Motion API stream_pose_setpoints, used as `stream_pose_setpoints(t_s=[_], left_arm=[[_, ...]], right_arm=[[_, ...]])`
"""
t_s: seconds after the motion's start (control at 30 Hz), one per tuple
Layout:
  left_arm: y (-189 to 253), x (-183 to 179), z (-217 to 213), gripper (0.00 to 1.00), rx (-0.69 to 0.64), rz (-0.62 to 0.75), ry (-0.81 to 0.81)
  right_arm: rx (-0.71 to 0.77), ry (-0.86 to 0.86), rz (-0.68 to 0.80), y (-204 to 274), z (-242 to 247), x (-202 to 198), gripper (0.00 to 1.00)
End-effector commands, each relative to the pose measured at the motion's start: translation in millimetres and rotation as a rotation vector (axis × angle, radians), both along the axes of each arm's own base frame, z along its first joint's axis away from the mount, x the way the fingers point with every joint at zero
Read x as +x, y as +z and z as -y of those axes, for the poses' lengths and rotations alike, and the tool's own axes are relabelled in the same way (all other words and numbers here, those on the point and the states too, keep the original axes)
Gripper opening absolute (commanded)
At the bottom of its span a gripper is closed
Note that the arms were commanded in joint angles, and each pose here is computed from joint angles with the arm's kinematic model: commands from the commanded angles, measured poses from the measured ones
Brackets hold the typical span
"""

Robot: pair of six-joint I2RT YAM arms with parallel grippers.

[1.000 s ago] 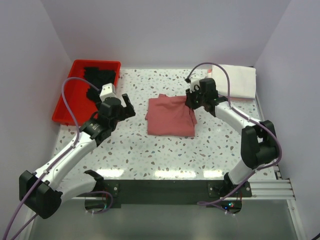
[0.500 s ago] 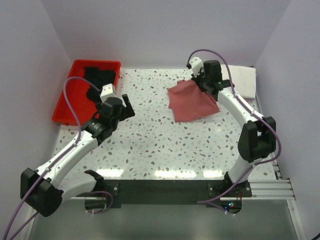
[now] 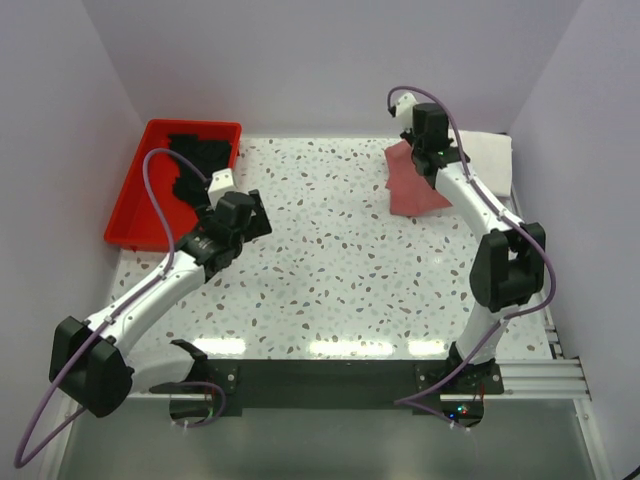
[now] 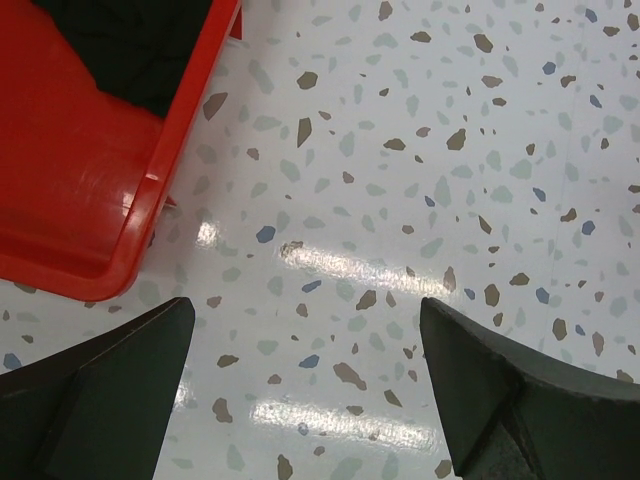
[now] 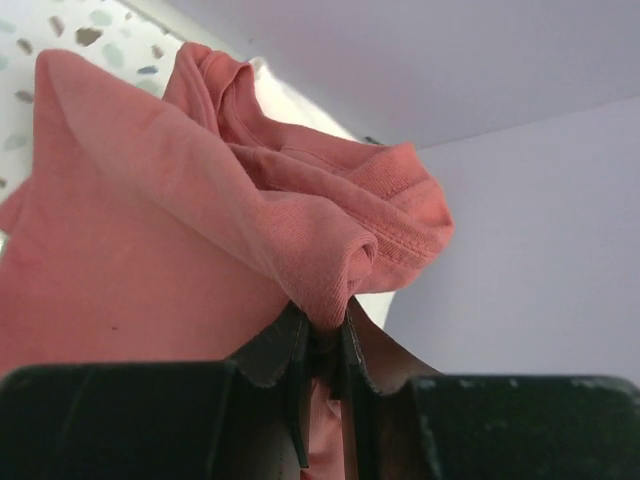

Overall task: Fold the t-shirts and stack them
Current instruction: Neatly place the folded tshirt to the corner

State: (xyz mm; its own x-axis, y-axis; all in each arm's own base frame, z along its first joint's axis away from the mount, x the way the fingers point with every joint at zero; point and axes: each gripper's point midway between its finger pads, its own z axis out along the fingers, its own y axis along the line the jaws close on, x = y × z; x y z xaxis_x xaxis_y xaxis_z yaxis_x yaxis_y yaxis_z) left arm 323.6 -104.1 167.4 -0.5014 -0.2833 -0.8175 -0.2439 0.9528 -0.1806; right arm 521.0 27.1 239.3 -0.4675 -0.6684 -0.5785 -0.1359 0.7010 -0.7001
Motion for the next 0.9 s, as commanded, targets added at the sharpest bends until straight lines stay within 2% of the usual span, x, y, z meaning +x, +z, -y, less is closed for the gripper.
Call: stream_pose_setpoints(t_s=[0.0, 0.6, 0.87], left_arm=[[19, 11, -3, 1.0, 0.007, 0.046, 0.031], [14, 11, -6, 1.0, 0.022, 0.029, 0.042], [11, 11, -6, 1.0, 0.029, 0.019, 0.043]], right_arm=[[-0.036, -0.091, 0.212, 80, 24, 16, 0.0], [-0.003, -0.163, 0.289, 124, 67, 29, 0.0], [0.028, -0.226, 0.298, 114, 91, 37, 0.0]])
